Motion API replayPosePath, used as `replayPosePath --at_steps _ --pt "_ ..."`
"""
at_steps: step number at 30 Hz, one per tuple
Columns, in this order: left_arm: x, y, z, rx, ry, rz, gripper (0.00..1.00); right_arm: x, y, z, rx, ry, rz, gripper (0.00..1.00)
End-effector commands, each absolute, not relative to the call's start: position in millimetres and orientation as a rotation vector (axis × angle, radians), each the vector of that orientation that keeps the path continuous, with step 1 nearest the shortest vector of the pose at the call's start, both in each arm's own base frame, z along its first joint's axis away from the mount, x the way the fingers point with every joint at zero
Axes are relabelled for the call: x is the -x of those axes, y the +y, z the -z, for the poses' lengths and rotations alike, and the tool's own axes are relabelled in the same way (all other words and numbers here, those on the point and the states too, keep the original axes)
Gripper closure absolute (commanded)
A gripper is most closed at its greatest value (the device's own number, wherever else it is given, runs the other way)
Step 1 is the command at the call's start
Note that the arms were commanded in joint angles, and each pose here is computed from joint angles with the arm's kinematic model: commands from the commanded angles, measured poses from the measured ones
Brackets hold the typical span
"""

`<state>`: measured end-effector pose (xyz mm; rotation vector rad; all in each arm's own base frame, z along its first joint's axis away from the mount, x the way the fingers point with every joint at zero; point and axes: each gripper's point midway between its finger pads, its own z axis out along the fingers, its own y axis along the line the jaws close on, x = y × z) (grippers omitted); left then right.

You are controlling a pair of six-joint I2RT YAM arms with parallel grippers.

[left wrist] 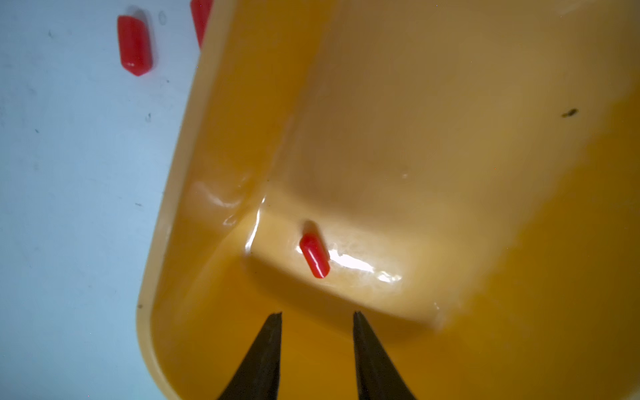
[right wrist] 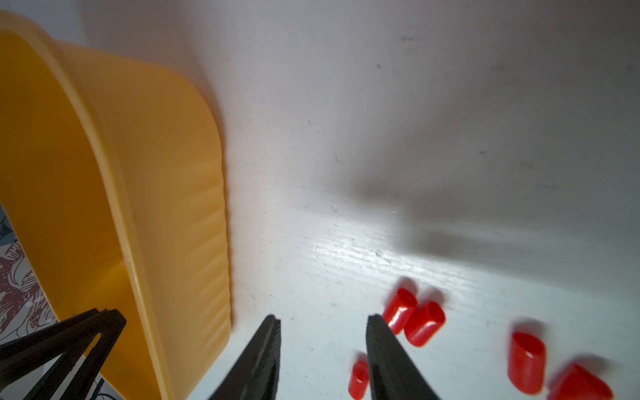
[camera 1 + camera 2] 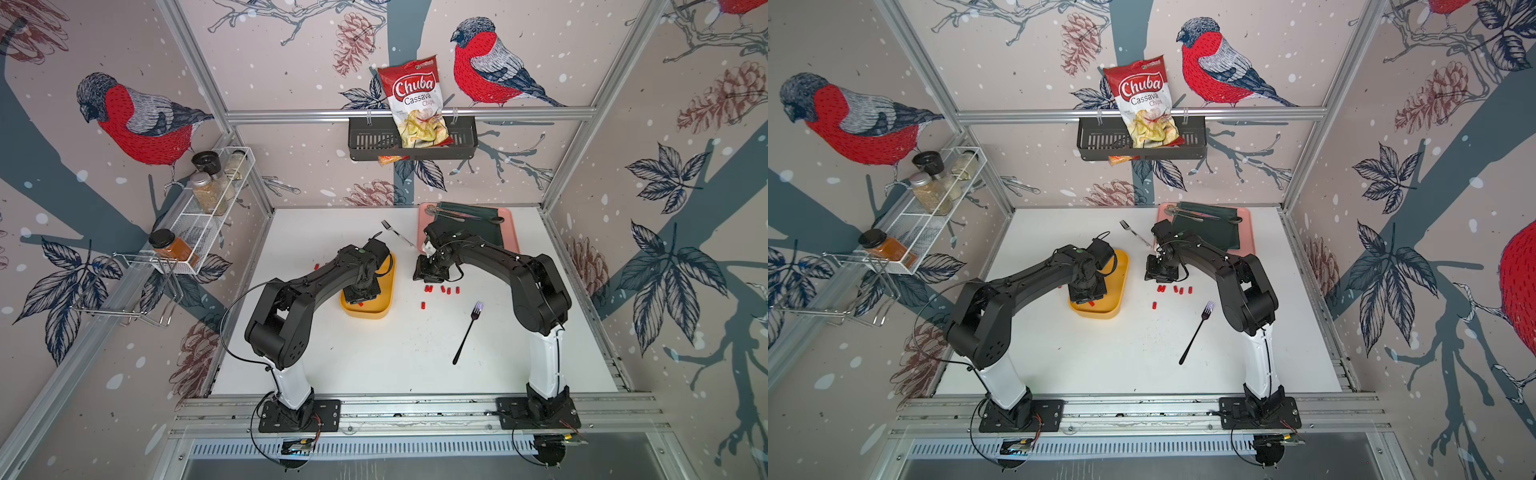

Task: Take the screw protection sleeves out of the storage box
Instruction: Pick up the screw protection sleeve from the storage box.

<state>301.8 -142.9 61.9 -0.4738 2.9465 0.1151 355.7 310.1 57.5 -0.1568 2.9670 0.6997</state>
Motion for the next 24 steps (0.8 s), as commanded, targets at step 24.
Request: replayPosePath --at_steps 24 --pt "-301 -139 -17 0.507 3.027 -0.123 0.83 -358 309 -53 0.197 2.977 -0.704 0.54"
